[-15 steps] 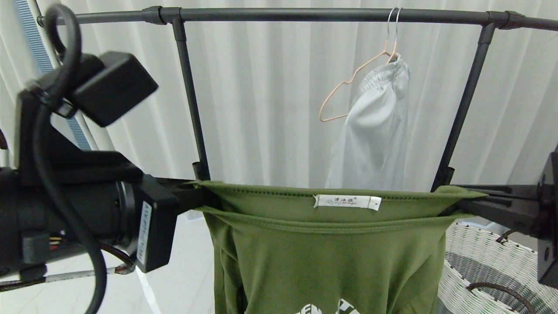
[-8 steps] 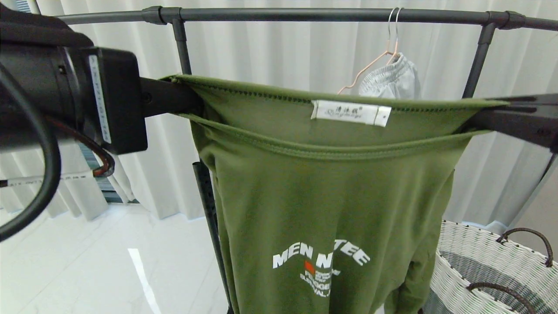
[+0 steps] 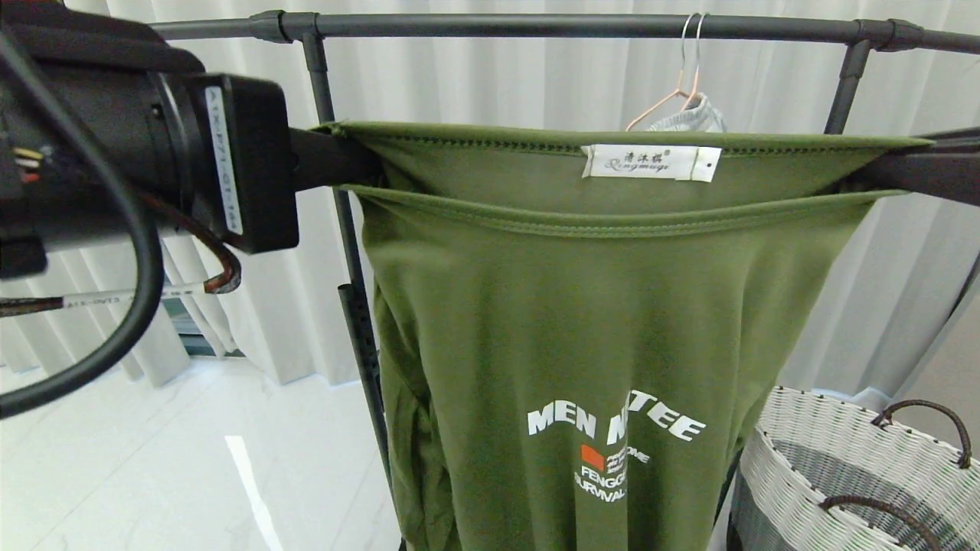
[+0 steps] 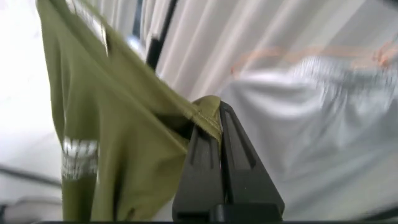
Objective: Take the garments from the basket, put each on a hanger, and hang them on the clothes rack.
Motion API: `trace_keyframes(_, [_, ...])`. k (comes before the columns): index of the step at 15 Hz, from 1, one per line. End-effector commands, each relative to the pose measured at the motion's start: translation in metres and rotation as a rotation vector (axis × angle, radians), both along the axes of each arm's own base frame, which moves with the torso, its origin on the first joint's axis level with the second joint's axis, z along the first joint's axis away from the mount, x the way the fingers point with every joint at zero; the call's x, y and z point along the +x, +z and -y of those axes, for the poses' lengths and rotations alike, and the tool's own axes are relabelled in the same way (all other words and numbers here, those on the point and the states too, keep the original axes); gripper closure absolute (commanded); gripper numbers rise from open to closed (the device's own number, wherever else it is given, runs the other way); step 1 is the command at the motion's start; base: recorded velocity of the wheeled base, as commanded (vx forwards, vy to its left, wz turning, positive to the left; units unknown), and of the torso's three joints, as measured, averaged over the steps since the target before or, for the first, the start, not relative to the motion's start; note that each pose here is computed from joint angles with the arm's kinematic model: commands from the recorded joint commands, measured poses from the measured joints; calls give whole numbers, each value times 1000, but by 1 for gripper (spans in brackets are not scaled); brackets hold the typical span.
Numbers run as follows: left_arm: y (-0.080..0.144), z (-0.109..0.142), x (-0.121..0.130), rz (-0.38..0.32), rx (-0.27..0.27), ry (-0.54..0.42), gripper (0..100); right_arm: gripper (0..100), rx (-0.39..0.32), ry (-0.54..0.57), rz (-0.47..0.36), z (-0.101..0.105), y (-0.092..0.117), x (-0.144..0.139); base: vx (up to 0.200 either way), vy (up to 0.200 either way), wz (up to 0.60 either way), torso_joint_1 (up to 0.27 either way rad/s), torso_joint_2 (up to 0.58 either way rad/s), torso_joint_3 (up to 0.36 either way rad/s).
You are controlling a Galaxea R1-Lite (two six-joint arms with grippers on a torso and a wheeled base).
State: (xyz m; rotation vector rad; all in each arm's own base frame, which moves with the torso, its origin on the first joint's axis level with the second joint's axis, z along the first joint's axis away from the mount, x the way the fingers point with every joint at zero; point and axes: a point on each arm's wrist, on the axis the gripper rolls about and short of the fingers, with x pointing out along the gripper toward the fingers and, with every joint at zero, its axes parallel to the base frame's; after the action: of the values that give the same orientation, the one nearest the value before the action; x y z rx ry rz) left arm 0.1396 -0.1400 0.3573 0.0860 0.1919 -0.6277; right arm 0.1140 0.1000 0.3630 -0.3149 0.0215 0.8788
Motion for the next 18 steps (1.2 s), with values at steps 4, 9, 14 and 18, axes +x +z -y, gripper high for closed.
trace_keyframes(4, [-2, 38, 32, 92, -97, -14, 100, 100, -45, 206, -119, 20, 1, -35, 0, 0, 0, 0, 0, 0])
trace_keyframes(9, [-12, 57, 49, 92, -100, -12, 100, 100, -77, 480, -253, -3, -8, -55, 0, 0, 0, 0, 0, 0])
trace_keyframes(14, [-8, 44, 37, 68, -76, -17, 100, 100, -78, 325, -237, 5, -9, -49, 0, 0, 0, 0, 0, 0])
trace_keyframes(18, [-4, -3, -12, -156, -5, -134, 100, 100, -19, 125, -166, 4, -2, -22, 0, 0, 0, 0, 0, 0])
